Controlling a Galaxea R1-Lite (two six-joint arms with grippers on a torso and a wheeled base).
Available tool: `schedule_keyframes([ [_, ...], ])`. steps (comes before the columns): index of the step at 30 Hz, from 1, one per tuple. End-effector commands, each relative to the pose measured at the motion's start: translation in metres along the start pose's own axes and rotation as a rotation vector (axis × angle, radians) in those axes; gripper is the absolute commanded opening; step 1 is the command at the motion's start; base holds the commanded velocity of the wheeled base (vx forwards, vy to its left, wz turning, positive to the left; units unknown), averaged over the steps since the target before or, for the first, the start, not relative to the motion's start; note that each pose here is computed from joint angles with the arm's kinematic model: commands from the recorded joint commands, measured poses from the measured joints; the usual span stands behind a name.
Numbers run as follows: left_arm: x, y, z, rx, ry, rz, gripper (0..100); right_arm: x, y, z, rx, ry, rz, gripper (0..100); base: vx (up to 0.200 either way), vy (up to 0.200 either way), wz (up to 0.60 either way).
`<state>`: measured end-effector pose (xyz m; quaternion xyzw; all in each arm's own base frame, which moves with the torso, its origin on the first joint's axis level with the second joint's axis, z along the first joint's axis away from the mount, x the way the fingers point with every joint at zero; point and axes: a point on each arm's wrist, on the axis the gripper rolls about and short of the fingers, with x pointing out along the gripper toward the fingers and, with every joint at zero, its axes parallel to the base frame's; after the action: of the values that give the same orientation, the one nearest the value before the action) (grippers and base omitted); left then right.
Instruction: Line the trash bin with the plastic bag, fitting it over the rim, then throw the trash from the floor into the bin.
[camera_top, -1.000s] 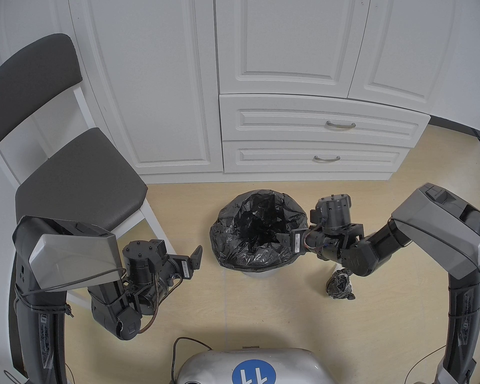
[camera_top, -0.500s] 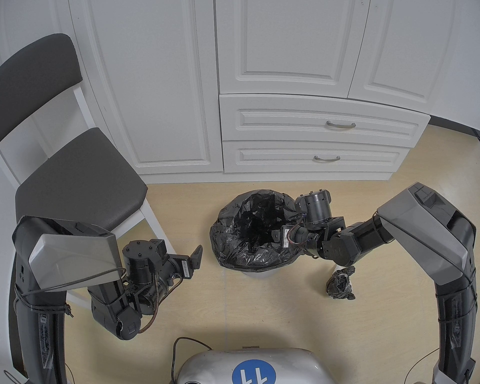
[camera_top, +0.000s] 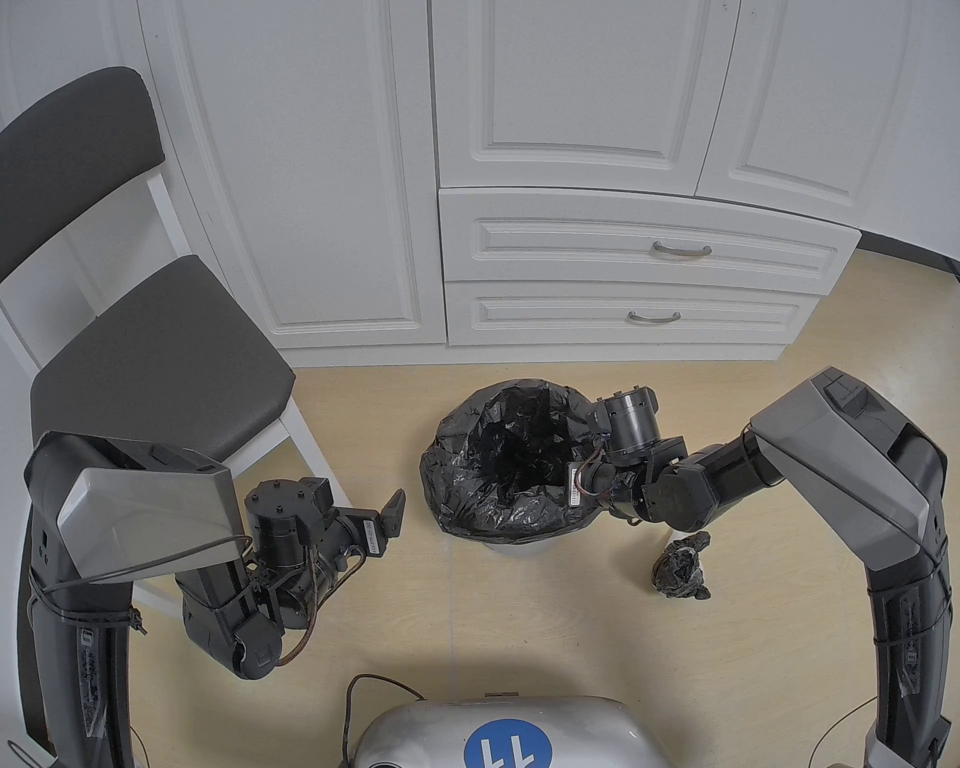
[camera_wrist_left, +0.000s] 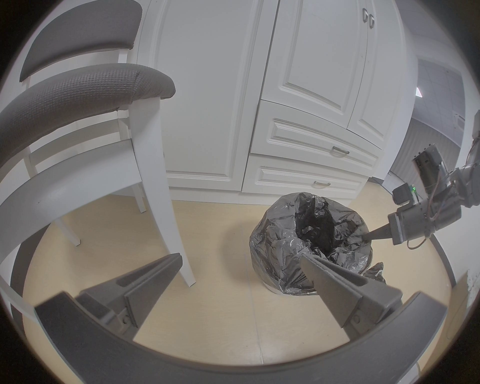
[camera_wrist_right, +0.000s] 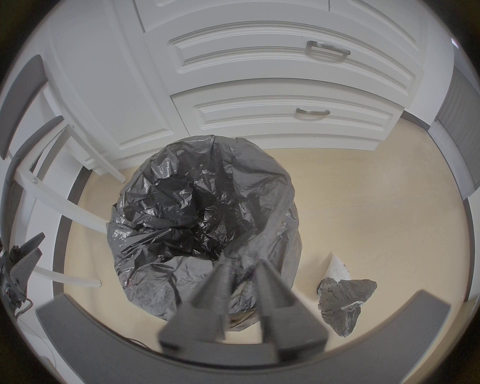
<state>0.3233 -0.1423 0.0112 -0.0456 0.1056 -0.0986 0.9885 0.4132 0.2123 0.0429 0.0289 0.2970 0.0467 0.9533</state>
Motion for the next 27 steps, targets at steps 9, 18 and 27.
schedule_keyframes([
  [9, 0.000, 0.000, 0.000, -0.001, -0.002, 0.001, 100, -0.062, -0.019, 0.004, -0.174, 0.019, -0.005, 0, 0.000, 0.000, 0.00],
  [18, 0.000, 0.000, 0.000, 0.000, -0.001, 0.001, 100, -0.078, -0.022, -0.001, -0.251, 0.024, 0.006, 0, 0.000, 0.000, 0.00],
  [27, 0.000, 0.000, 0.000, -0.002, -0.001, 0.001, 100, -0.014, 0.004, -0.015, -0.132, -0.068, 0.011, 100, 0.000, 0.000, 0.00],
])
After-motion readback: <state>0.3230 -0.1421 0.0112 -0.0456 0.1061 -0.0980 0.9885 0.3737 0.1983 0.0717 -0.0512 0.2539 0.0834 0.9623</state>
